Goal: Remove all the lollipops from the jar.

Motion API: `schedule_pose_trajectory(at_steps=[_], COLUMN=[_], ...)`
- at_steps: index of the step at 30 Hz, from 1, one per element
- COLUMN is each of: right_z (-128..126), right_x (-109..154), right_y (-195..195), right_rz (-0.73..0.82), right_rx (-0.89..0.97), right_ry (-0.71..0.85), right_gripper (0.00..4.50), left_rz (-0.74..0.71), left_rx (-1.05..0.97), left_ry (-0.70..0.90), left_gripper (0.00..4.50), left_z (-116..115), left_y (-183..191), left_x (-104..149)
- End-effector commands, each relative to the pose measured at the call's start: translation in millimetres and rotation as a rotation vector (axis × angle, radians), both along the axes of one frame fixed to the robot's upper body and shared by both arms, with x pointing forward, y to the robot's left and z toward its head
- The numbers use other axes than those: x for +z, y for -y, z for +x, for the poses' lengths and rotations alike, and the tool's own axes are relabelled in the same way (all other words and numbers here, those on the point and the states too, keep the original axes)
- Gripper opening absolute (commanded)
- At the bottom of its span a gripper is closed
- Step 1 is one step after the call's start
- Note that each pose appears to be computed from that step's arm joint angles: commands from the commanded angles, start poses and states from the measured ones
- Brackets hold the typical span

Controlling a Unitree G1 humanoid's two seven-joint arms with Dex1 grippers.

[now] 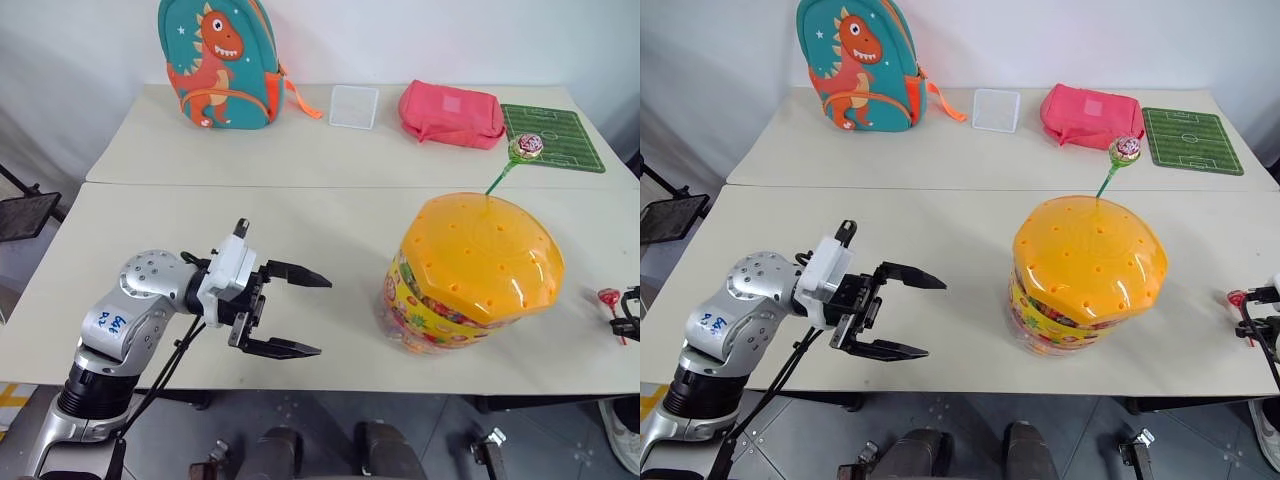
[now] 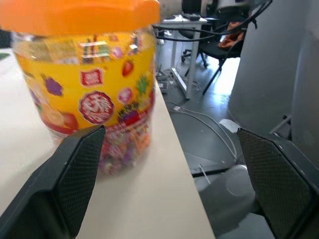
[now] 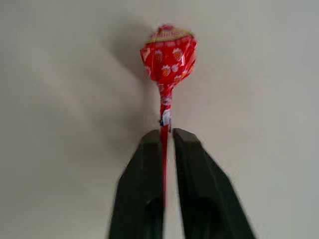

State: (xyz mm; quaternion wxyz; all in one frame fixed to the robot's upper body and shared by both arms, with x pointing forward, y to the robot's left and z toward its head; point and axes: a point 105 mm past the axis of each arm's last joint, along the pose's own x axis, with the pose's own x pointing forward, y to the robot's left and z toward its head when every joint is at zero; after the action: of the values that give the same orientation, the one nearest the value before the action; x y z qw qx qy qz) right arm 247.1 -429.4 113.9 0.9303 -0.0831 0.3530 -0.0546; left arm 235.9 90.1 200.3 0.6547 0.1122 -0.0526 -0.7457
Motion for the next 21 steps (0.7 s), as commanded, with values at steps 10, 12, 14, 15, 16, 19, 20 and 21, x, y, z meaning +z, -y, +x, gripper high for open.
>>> schedule_pose_trajectory(at_steps=[10,12,14,15,16,19,20,21], right_z=[-20,-18,-13,-13,-11,-2,0,1], right_x=[162,172,189,191,192,193,193,191], right_y=[-85,-103,-135,-146,-154,-176,-183,-189], right_rz=[-0.108,-0.027,0.079,0.123,0.151,0.254,0.283,0.313], right_rx=[0.750,0.807,0.902,0.941,0.963,0.976,0.986,0.991], right_ry=[0.682,0.672,0.758,0.773,0.791,0.789,0.784,0.761], right_gripper=[2.90,2.90,2.90,2.90,2.90,2.90,2.90,2.90], left_rz=[-0.236,-0.245,-0.268,-0.277,-0.285,-0.287,-0.285,-0.283], left_rx=[0.152,0.153,0.159,0.164,0.171,0.178,0.177,0.175], left_ry=[-0.105,-0.124,-0.148,-0.150,-0.153,-0.151,-0.150,-0.150], left_gripper=[4.50,4.50,4.50,4.50,4.50,4.50,4.50,4.50], left_z=[16,19,22,24,26,28,28,27], left_y=[-19,-22,-24,-25,-25,-26,-26,-26], left_x=[20,20,23,25,26,27,27,27])
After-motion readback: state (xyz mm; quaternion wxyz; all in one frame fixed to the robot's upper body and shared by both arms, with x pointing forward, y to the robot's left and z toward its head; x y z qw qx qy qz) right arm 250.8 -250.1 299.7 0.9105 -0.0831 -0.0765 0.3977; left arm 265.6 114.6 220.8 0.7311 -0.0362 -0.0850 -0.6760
